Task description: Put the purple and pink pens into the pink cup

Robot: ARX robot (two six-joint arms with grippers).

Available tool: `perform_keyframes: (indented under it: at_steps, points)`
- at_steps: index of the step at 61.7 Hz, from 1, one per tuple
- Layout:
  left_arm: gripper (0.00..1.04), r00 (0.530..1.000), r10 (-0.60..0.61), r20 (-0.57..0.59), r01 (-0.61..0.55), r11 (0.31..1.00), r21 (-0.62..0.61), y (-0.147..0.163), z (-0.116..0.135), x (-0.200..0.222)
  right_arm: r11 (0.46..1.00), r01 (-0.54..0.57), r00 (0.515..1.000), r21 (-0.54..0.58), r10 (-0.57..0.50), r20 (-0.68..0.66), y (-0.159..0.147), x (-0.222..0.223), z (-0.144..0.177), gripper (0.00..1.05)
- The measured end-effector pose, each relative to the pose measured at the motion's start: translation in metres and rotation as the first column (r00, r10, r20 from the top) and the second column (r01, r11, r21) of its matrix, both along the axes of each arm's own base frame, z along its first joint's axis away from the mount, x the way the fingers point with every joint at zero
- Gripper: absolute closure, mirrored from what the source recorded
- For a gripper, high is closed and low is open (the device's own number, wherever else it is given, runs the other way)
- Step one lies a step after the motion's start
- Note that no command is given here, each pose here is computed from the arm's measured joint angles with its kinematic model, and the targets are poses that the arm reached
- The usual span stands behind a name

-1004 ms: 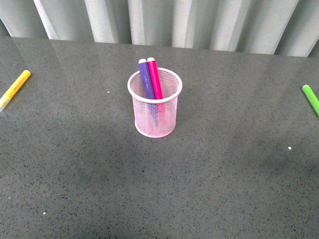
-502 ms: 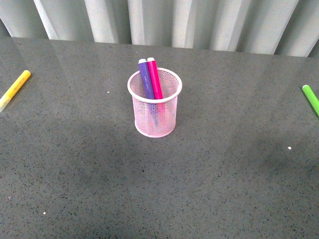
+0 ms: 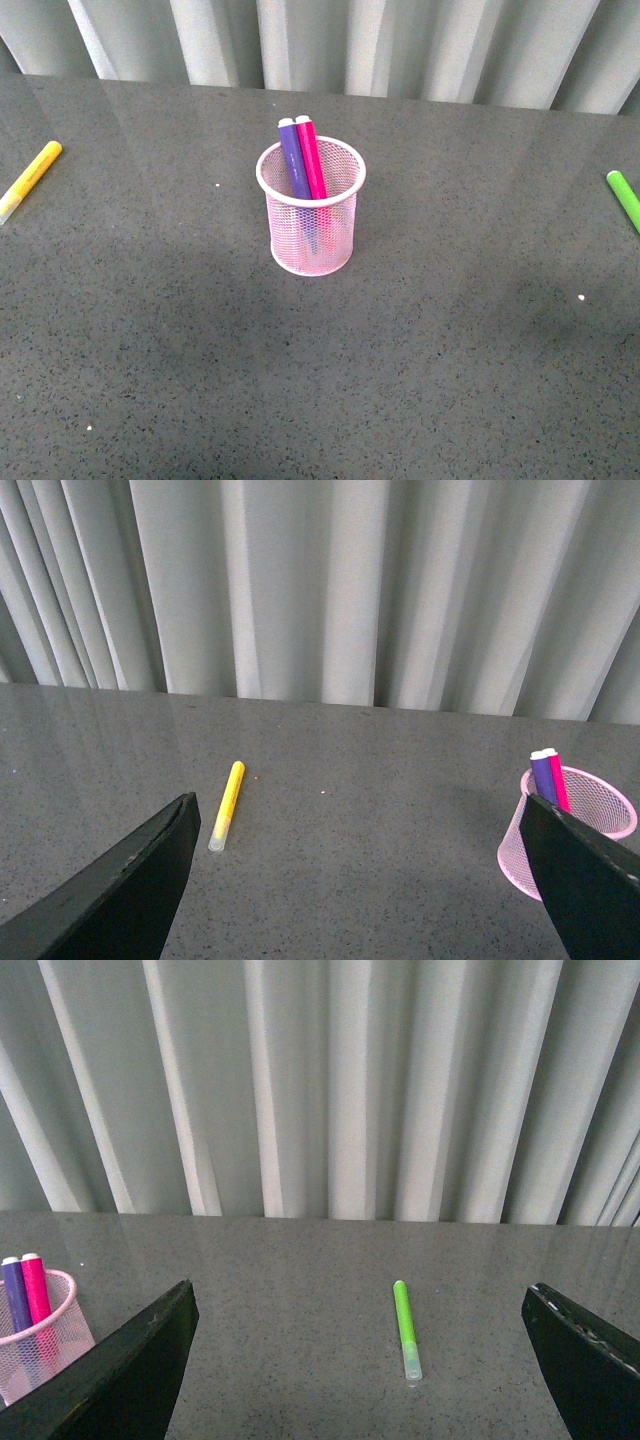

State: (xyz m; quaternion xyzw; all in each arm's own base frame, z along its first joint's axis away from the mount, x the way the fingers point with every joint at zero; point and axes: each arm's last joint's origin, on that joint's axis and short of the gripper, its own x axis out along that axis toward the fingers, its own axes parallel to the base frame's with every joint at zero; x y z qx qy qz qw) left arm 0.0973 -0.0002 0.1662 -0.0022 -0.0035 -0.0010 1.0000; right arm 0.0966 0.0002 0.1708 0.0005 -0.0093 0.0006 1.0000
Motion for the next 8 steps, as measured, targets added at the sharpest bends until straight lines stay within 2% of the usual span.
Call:
perform_keyframes:
  at_steps: [8]
  points:
    - [0.07,1.0,0.0,0.0,0.0,1.0,0.0,0.0,-0.0001,0.0,1.0,0.0,1.0,0.0,0.0,0.0,0.0,0.0,0.0,0.07]
